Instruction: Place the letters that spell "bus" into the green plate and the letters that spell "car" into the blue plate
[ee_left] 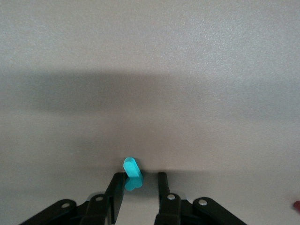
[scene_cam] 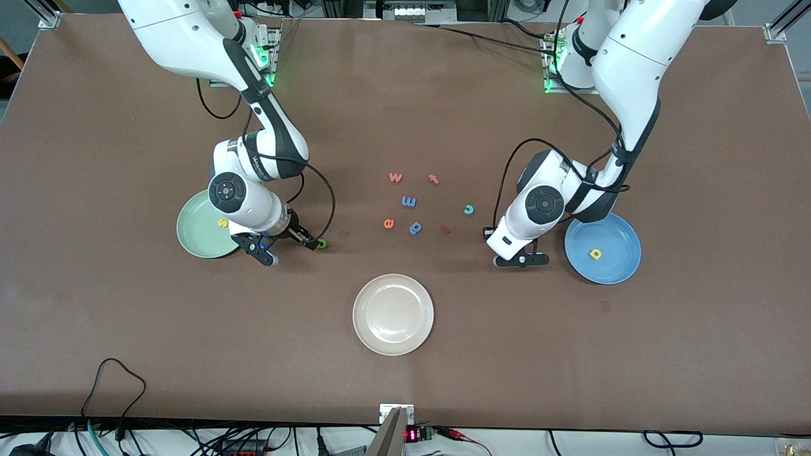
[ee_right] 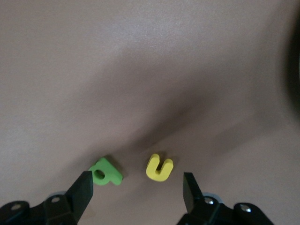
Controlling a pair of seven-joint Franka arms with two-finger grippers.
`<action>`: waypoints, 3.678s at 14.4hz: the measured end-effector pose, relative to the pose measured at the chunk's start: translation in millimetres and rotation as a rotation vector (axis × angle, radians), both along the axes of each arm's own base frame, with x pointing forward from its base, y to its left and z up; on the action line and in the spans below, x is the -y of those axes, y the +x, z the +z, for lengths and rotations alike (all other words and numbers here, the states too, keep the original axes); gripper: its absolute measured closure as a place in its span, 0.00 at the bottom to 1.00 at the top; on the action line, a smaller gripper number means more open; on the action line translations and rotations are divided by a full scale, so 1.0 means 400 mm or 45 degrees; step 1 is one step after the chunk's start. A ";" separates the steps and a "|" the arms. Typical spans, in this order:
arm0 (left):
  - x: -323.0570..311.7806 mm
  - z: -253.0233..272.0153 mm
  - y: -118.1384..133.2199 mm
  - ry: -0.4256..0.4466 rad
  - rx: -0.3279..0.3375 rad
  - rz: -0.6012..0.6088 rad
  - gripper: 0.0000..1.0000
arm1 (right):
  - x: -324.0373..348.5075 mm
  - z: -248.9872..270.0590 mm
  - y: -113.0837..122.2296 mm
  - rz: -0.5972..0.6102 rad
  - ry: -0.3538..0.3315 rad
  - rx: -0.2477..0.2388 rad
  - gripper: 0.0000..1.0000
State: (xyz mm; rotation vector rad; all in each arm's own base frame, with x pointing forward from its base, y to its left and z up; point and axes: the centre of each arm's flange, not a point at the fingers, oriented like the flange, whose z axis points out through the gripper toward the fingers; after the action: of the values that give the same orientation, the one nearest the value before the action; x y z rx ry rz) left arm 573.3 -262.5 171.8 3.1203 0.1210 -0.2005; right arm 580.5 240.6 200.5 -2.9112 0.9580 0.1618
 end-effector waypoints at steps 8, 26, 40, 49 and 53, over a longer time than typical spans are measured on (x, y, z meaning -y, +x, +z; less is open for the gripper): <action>-0.014 0.008 0.002 0.020 -0.009 -0.001 0.85 | 0.016 -0.026 0.002 -0.011 -0.014 -0.013 0.34; -0.425 0.147 0.078 0.215 -0.145 -0.220 0.34 | 0.012 -0.063 -0.015 -0.001 -0.029 -0.048 0.56; 0.208 0.097 -0.199 0.008 0.092 -0.574 0.12 | 0.172 0.022 0.037 0.338 0.022 -0.055 0.72; 0.202 0.006 -0.245 -0.012 0.153 -0.772 0.48 | 0.553 0.013 -0.027 0.553 0.137 -0.171 0.72; 0.202 0.002 -0.246 -0.003 0.168 -0.801 0.64 | 0.555 0.030 -0.024 0.568 0.136 -0.152 0.39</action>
State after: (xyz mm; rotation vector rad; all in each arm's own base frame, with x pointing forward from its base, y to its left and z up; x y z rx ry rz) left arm 475.1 -343.2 172.6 3.0428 -0.8603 0.0055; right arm 570.8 18.5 212.4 -2.9910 0.2828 0.4004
